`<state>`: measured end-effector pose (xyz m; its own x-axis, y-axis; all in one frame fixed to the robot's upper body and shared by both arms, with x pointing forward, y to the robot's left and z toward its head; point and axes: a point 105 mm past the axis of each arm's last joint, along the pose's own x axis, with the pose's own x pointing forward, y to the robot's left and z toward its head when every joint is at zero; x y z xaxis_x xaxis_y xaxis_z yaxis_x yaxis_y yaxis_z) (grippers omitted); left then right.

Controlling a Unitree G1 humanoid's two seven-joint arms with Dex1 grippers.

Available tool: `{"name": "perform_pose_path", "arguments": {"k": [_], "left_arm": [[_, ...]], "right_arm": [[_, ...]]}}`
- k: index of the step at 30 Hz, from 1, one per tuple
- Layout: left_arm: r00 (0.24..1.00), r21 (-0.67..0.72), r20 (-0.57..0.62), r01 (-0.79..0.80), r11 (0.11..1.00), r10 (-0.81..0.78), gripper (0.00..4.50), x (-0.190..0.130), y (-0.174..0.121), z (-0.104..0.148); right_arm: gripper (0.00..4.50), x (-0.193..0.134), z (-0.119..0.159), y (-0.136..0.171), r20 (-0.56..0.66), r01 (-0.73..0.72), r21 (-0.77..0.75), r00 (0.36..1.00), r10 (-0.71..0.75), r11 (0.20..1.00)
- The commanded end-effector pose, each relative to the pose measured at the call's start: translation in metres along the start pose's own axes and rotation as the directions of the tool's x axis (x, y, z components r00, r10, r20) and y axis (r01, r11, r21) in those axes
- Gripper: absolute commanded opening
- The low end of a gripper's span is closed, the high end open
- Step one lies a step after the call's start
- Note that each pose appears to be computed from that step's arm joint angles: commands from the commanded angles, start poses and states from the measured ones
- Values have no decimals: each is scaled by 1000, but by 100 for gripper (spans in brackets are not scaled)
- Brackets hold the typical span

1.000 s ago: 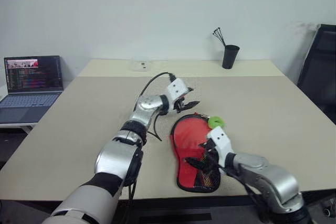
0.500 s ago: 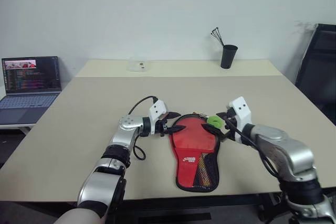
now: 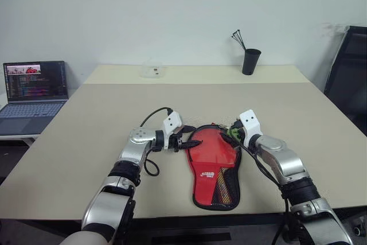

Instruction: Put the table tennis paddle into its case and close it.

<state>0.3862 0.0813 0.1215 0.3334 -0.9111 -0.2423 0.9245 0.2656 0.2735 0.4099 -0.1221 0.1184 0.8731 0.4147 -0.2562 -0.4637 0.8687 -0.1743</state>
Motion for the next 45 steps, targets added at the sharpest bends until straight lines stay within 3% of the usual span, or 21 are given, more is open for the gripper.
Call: {"name": "perform_pose_path", "arguments": {"k": [1,3,6,17,18,26,34,45], "left_arm": [[994,84,41,99,992,-103,291,12,-10,21],[987,116,18,154,981,-158,291,20,-17,23],[979,146,1,202,968,-204,297,30,-22,25],[965,172,-65,261,950,-253,297,56,-32,18],[965,170,-76,262,950,-252,297,56,-32,14],[973,0,-10,232,973,-232,297,52,-34,0],[939,23,-101,333,943,-329,297,52,-52,-17],[938,3,-114,329,944,-326,297,61,-55,-17]], "right_arm": [[450,-3,18,-11,64,29,-24,998,-27,999],[450,-3,16,-11,59,29,-20,998,-28,999],[391,-4,14,-12,53,30,-12,998,-29,999],[17,-5,10,-7,37,13,15,999,-13,1000],[1,-6,10,-6,37,11,16,999,-11,1000],[1,-4,13,0,32,-6,9,999,6,1000],[1,-10,13,-18,14,22,-23,1000,-21,999],[1,-40,-1,-47,-48,64,-43,997,-66,997]]}}
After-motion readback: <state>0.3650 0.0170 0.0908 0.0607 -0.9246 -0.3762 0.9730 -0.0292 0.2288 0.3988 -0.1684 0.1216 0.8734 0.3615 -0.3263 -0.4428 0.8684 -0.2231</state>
